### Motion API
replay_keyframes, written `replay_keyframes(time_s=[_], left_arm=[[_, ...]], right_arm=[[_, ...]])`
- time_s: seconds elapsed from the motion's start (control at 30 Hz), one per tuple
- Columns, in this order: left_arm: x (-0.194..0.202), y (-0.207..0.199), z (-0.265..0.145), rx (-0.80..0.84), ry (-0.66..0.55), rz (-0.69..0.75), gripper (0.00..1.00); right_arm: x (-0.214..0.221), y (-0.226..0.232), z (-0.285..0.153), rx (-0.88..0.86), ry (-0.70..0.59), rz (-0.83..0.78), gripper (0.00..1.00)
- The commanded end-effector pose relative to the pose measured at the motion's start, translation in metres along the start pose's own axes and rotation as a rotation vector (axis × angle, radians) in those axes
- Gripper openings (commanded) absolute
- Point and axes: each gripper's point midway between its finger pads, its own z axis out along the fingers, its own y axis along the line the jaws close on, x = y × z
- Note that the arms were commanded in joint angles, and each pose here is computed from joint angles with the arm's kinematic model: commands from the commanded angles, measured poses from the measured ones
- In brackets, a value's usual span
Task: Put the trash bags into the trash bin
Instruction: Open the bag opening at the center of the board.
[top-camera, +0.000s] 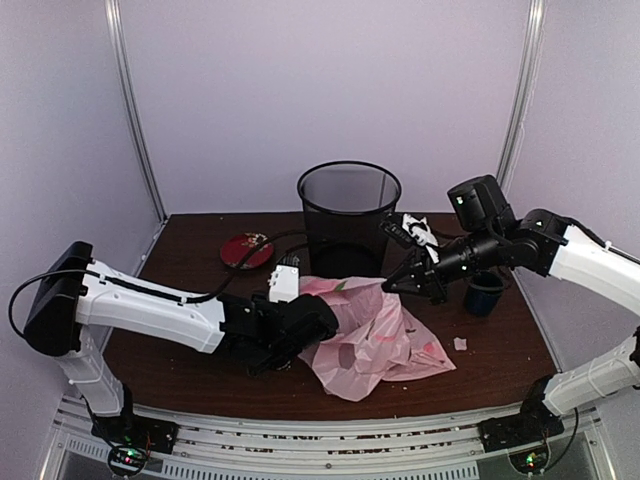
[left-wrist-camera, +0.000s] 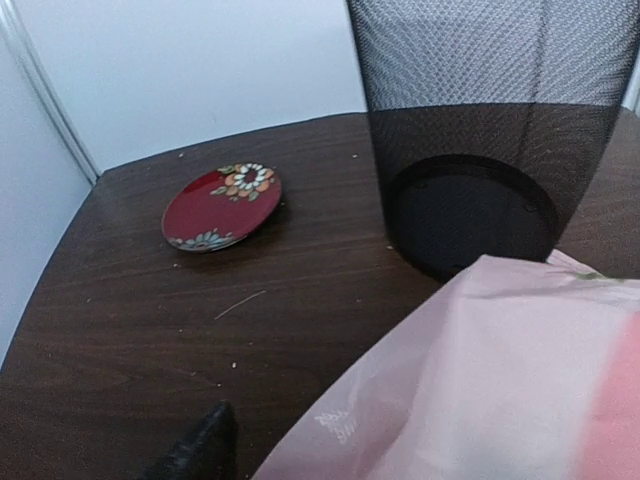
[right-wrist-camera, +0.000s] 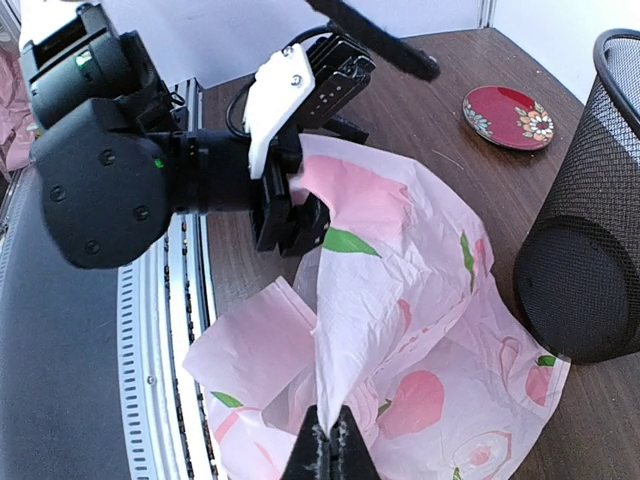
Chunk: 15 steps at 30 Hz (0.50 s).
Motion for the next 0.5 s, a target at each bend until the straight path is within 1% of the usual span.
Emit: replay_keyframes(time_s=[0.0, 0.07, 0.2, 0.33, 0.37, 0.4, 0.47], left_arm=[[-0.003, 0.049, 0.000, -0.104, -0.039, -0.040, 0.59], [-0.002, 0.063, -0.002, -0.110, -0.040, -0.044, 0.53], [-0.006, 0.077, -0.009, -0.088, -0.047, -0.034, 0.49], [-0.006, 0.084, -0.016, -0.056, -0.025, -0.017, 0.50], [-0.004, 0.085, -0.017, -0.047, -0.011, -0.007, 0.50], [-0.003, 0.082, -0.019, -0.013, 0.006, 0.022, 0.48], [-0.007, 0.044, -0.025, 0.218, 0.002, 0.066, 0.33]], right_arm=[[0.004, 0.012, -0.011, -0.029, 0.005, -0.034, 0.00], [0.005, 0.010, -0.012, -0.011, 0.006, -0.041, 0.00], [0.008, 0.001, -0.009, 0.028, 0.016, -0.031, 0.00], [0.008, -0.028, -0.006, 0.163, 0.026, 0.007, 0.00], [0.008, -0.037, -0.006, 0.198, 0.027, 0.019, 0.00], [0.008, -0.043, -0.006, 0.225, 0.027, 0.027, 0.00], [0.006, -0.050, -0.005, 0.258, 0.019, 0.018, 0.00]])
